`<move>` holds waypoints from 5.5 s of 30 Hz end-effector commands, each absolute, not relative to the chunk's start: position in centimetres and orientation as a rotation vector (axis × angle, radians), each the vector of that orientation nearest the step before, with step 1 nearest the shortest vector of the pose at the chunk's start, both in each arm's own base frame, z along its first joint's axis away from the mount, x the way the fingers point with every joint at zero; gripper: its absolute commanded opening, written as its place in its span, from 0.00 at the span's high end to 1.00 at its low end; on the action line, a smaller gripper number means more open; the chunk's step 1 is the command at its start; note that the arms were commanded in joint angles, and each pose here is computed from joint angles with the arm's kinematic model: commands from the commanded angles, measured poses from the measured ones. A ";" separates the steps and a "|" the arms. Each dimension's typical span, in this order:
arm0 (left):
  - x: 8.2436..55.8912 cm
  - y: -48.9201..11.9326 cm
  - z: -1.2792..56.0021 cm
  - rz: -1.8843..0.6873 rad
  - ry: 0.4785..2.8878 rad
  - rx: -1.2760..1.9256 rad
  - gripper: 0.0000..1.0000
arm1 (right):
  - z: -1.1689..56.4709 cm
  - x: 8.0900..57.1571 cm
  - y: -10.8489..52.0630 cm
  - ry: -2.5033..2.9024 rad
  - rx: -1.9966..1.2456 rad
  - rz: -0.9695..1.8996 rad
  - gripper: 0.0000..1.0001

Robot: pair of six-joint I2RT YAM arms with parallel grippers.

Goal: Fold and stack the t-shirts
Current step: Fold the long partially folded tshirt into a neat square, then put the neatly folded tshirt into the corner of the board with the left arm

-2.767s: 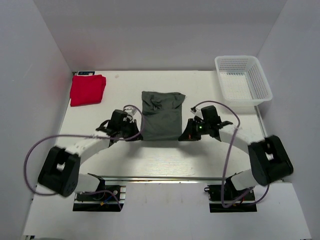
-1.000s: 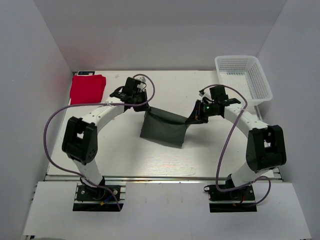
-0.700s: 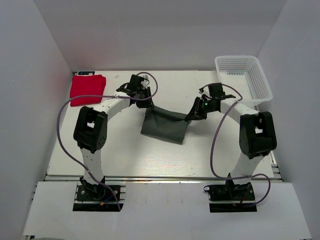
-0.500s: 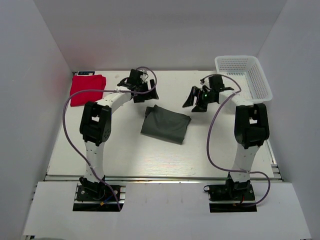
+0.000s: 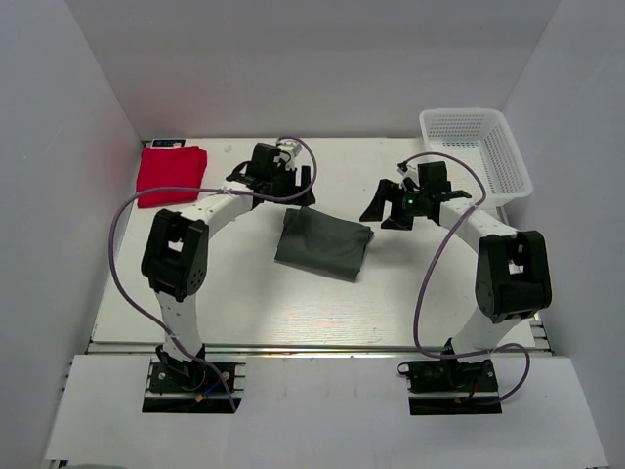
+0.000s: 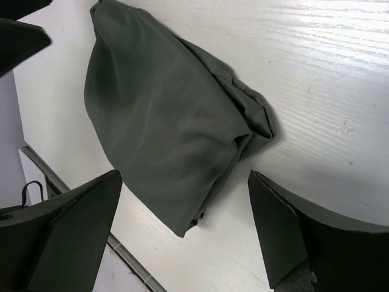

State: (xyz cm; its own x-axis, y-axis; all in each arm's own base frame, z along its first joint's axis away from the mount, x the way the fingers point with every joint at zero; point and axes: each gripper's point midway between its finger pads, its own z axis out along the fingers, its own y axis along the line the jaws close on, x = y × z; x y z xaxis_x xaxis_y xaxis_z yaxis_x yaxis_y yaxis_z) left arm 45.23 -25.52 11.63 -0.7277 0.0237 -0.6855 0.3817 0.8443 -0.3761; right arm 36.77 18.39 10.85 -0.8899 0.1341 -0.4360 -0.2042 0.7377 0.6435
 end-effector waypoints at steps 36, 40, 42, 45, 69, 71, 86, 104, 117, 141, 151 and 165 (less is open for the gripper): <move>46.1 -23.0 12.9 -0.439 2.183 0.365 1.00 | 10.3 40.0 21.8 2.383 -0.177 0.991 1.00; 47.3 -22.8 9.9 -0.382 2.250 0.349 1.00 | 8.7 41.5 21.4 2.416 -0.114 0.940 1.00; 48.2 -22.1 8.9 -0.313 2.280 0.322 1.00 | 7.8 42.6 20.8 2.434 -0.051 0.880 1.00; 49.7 -20.6 6.5 -0.209 2.332 0.237 1.00 | 6.1 44.5 19.1 2.450 0.048 0.704 1.00; 43.2 -22.6 8.8 -0.492 2.410 0.367 0.00 | 13.1 39.8 18.5 2.354 0.007 0.770 0.11; 42.2 -22.7 7.5 -0.524 2.450 0.364 0.00 | 13.1 38.7 18.7 2.357 -0.004 0.800 0.11; 39.3 -23.2 -2.2 -0.353 2.679 0.494 0.32 | 12.1 36.7 17.8 2.364 -0.028 0.793 0.11; 45.0 -15.3 10.1 0.259 2.359 0.379 1.00 | 12.7 33.7 15.0 2.209 0.033 0.671 0.09; 49.3 -4.6 18.9 0.705 2.104 0.347 1.00 | 13.5 31.3 11.8 2.166 0.122 0.519 0.09; 59.1 8.2 24.3 0.878 1.961 0.219 1.00 | 11.1 33.0 10.9 2.293 0.184 0.404 0.09; 59.6 14.1 22.1 0.879 2.019 0.104 1.00 | 11.1 34.2 12.0 2.313 0.163 0.449 0.09; 60.7 18.8 16.6 0.901 2.103 0.080 0.90 | 10.8 35.0 13.1 2.340 0.154 0.492 0.09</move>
